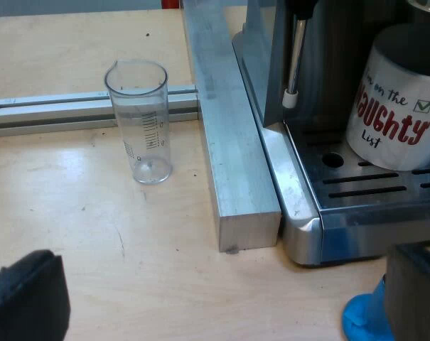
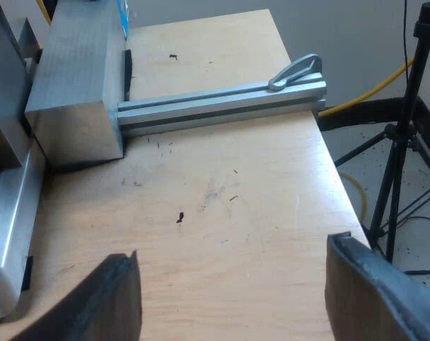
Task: Remove mug from coffee machine
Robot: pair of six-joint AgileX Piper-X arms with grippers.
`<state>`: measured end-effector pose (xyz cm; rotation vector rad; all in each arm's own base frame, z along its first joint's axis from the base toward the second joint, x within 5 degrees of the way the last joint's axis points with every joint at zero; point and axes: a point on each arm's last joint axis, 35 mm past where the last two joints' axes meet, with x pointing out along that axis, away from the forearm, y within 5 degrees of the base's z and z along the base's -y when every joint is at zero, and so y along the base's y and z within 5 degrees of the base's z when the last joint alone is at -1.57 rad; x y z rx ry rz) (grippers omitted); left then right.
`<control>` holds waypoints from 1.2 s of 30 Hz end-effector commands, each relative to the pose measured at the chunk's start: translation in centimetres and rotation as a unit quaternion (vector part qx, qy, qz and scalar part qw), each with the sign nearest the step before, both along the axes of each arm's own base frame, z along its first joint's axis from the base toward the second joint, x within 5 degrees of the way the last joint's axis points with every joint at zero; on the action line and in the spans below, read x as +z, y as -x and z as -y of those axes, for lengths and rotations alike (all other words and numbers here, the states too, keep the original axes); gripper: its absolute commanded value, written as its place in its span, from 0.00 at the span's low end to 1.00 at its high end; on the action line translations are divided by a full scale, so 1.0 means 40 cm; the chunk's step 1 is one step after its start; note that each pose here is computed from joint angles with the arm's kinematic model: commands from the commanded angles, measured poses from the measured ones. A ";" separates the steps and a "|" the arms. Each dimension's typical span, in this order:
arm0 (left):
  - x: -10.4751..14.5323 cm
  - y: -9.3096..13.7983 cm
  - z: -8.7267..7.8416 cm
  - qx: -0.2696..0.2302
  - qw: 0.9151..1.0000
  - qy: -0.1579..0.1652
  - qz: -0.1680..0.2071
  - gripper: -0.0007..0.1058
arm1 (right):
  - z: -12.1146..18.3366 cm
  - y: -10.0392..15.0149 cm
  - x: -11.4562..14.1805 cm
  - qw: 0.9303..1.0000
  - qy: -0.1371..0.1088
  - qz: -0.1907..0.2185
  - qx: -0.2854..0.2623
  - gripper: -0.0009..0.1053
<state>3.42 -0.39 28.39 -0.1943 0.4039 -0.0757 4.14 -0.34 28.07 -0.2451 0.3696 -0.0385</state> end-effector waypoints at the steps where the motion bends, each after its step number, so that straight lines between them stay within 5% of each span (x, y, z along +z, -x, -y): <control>1: 0.006 -0.006 0.000 0.000 1.000 0.001 0.004 0.86 | 0.000 -0.003 0.008 1.000 0.005 0.005 0.001 0.55; 21: 0.006 -0.006 0.001 -0.006 1.000 0.007 0.004 0.86 | -0.001 0.001 0.014 1.000 0.003 0.005 0.008 0.55; 36: 0.059 0.016 0.016 -0.095 0.994 0.030 0.040 0.86 | -0.018 -0.012 0.096 0.995 -0.020 0.005 0.098 0.55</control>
